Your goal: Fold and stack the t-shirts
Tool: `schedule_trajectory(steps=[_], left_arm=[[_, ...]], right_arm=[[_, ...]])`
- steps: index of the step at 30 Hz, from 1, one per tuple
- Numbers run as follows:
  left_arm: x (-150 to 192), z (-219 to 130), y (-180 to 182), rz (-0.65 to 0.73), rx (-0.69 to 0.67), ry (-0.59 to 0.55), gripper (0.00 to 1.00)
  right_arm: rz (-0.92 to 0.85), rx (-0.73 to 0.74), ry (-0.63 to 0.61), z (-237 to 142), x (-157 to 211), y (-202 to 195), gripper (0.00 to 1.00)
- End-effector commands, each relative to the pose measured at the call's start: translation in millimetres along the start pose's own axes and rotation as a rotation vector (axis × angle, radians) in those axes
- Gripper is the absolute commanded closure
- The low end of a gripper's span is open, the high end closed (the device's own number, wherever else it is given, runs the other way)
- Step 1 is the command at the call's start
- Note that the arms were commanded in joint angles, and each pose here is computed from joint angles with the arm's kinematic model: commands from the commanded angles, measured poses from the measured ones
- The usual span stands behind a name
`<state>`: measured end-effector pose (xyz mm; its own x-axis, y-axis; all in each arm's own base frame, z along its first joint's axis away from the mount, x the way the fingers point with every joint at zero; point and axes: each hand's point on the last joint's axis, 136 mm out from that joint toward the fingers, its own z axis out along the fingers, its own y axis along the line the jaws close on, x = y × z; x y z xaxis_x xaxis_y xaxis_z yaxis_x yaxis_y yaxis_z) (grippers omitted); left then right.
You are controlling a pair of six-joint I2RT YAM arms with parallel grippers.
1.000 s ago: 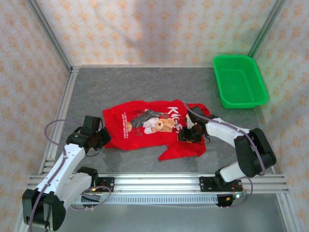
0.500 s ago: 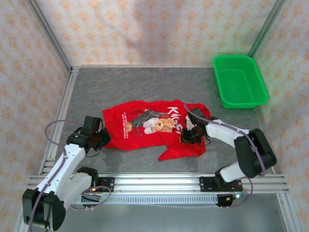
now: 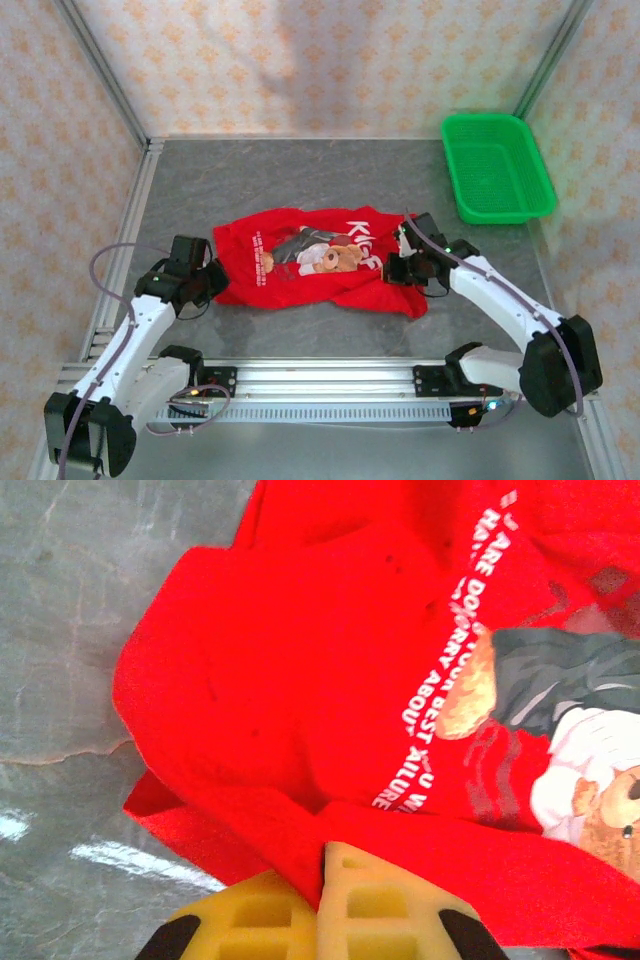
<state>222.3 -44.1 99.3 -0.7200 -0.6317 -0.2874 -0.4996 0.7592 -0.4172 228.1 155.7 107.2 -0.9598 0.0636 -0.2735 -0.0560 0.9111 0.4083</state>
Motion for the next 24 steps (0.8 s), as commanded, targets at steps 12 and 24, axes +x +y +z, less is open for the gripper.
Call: schedule_trajectory(steps=[12, 24], left_arm=[[-2.5, 3.0, 6.3, 0.013, -0.038, 0.002, 1.0], [2.2, 8.2, 12.4, 0.014, -0.048, 0.015, 1.0]], right_arm=[[0.188, 0.113, 0.122, 6.4, 42.3, -29.9, 0.88], [0.239, 0.057, 0.115, 8.1, 57.8, -29.5, 0.81]])
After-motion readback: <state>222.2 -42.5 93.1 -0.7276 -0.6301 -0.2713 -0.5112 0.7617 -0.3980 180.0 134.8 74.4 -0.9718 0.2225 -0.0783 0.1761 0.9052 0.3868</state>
